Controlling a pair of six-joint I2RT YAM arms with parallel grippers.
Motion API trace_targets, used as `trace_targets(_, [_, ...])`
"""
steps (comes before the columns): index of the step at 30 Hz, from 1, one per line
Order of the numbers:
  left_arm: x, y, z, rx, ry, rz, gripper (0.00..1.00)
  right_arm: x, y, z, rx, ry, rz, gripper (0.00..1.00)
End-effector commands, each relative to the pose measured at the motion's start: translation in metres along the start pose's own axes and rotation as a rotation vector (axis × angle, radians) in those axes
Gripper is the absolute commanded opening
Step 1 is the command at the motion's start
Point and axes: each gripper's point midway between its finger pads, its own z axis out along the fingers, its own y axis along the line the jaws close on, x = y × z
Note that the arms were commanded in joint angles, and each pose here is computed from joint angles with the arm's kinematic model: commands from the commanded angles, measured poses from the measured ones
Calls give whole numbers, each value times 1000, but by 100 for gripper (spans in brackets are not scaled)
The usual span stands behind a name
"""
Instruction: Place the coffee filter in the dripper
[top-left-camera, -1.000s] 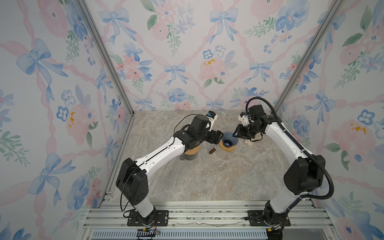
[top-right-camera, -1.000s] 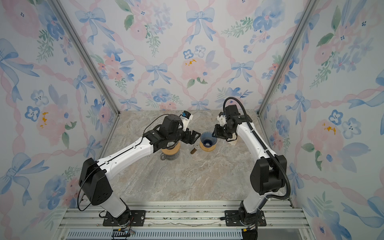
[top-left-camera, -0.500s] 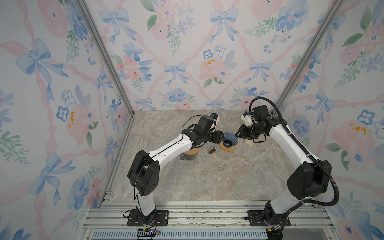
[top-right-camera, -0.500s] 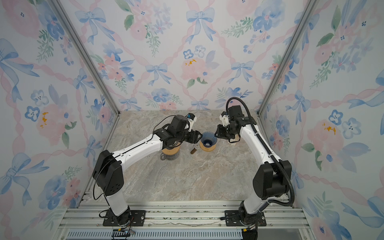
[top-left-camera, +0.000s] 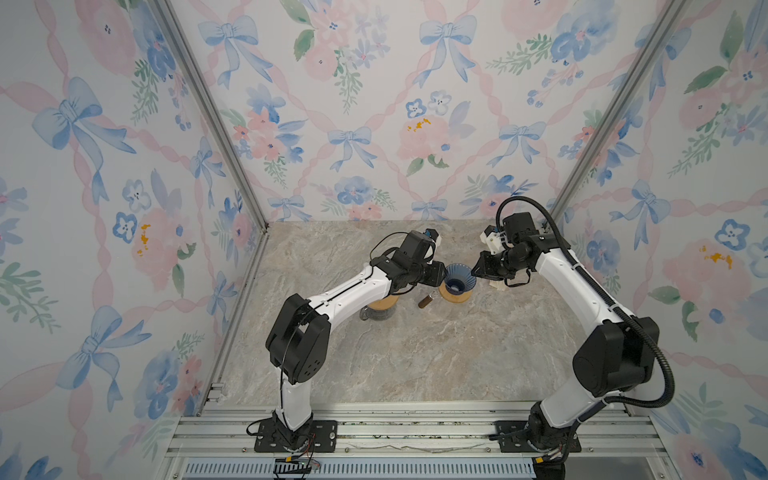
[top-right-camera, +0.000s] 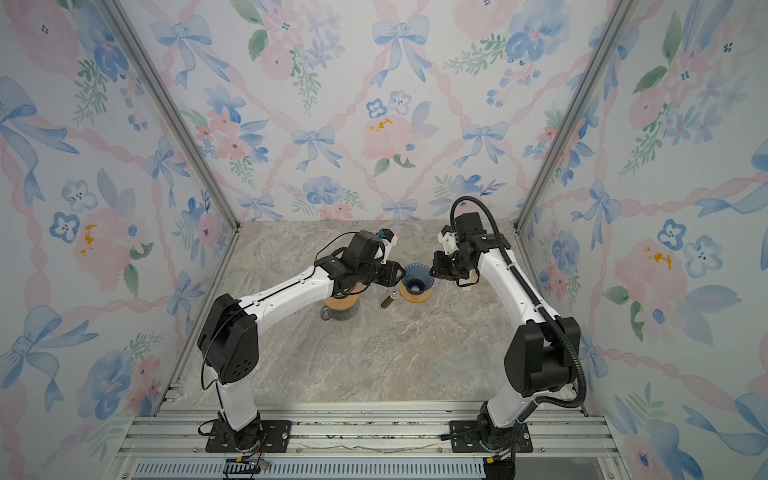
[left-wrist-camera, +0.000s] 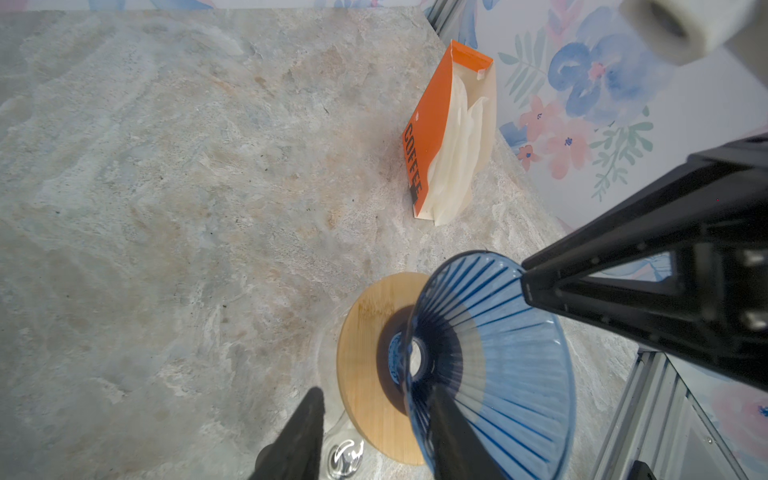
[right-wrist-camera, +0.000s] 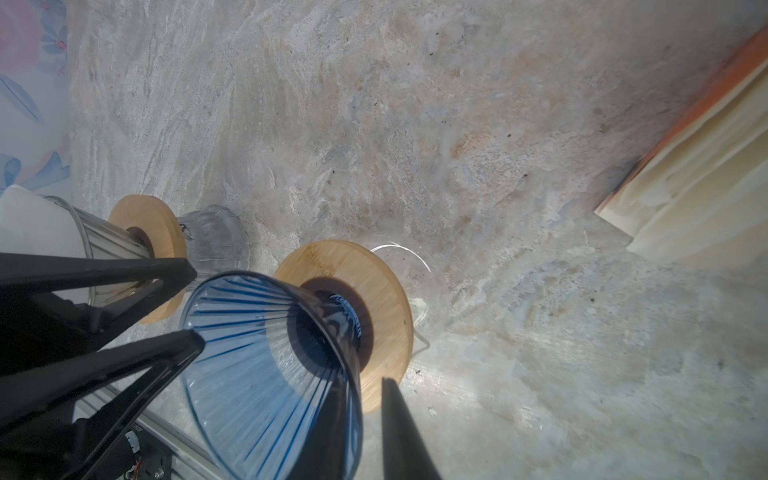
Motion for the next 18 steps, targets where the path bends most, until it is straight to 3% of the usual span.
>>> trace_targets(1, [-3, 0, 3, 15, 8, -12, 40, 5, 0, 9, -11, 33, -6, 18])
trace_targets(18, [0, 9, 12, 13, 26, -33, 20, 6, -2, 14, -3, 50, 2, 11])
